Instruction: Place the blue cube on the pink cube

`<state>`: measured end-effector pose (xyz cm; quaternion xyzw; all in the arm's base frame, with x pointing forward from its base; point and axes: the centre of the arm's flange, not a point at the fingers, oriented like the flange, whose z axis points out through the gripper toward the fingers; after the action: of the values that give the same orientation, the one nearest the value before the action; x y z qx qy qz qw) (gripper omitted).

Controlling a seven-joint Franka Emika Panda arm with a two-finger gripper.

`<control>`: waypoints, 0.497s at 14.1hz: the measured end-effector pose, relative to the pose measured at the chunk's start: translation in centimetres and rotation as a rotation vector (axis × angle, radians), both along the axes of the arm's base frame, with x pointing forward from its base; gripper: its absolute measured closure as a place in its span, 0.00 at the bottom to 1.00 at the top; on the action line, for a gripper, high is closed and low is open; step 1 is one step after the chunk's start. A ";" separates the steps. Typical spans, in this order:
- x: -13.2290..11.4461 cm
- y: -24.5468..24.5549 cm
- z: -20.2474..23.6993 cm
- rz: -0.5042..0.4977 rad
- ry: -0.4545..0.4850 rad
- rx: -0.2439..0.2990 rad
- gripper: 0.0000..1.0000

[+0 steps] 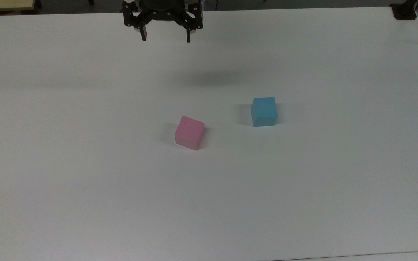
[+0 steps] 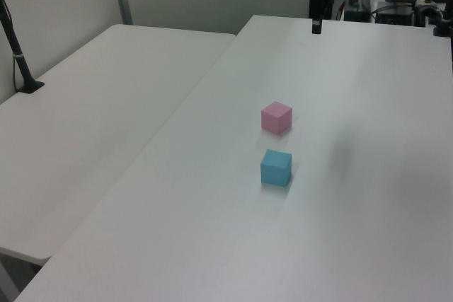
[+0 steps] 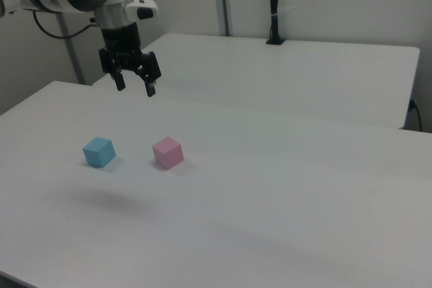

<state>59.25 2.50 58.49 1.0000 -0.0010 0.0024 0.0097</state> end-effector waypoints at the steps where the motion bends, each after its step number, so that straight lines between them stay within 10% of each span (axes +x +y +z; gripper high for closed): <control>1: 0.0 0.0 -0.1 0.000 0.002 0.000 0.00; 7: -0.2 0.0 -0.3 0.000 0.022 -0.001 0.00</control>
<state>59.02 2.48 58.21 0.9999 -0.0011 -0.0084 0.0102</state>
